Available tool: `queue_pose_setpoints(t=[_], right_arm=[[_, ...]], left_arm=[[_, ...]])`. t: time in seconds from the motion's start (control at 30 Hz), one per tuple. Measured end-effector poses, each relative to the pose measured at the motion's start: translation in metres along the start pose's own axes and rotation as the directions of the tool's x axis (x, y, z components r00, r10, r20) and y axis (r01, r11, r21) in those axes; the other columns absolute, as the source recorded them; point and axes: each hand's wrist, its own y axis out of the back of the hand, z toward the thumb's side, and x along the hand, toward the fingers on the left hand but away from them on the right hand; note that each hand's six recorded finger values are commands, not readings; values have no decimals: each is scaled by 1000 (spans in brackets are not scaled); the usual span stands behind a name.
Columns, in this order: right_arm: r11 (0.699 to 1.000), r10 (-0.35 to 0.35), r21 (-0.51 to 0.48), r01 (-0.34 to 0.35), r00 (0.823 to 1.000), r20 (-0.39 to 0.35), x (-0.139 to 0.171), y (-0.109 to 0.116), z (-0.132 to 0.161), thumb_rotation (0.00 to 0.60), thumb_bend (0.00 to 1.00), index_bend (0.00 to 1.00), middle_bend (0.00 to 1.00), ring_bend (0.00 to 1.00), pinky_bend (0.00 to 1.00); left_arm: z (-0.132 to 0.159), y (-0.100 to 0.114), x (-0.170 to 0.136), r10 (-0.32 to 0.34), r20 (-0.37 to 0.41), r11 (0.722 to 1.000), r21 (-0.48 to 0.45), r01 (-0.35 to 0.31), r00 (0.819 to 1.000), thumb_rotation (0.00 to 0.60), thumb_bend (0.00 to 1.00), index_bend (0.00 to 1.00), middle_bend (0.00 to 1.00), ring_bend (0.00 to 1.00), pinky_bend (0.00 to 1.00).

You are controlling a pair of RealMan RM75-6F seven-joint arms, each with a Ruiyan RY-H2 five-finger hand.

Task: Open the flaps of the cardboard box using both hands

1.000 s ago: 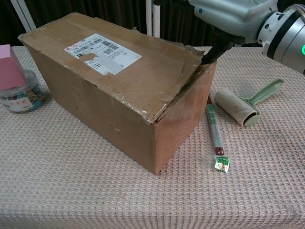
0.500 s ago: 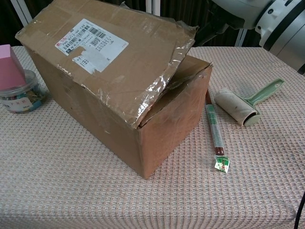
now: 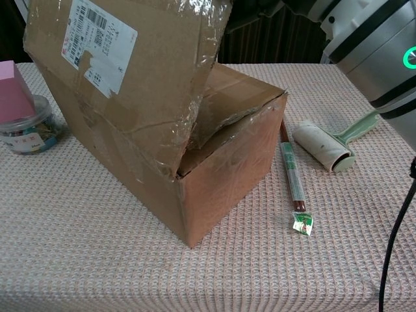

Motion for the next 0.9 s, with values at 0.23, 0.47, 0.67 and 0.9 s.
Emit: queue_pose_setpoints(t=[0.23,0.47,0.67,0.9], right_arm=[[998,-3,-69,0,999,-39,-18,-15,23,600,199,0,0,0,0],[993,64,-91,-71,995,-78,-33,-36,45,600,178,0,0,0,0],[985,146,-75,-155,983,-114,-36,-57,61,600,105,0,0,0,0],[974,207,-64,-216,971,-124,-31,-64,64,600,33,0,0,0,0]], left_arm=[[-4,0,-2,0,-11,1000,-1,0,1000,600,0,132,166,161,245],[-7,-1,-4,-3,-21,1000,-7,3,1000,600,0,132,165,161,246],[-10,-1,-5,-4,-31,1000,-8,4,1000,600,0,133,165,161,246],[-13,0,-6,0,-34,1000,-8,0,999,600,0,133,164,161,246]])
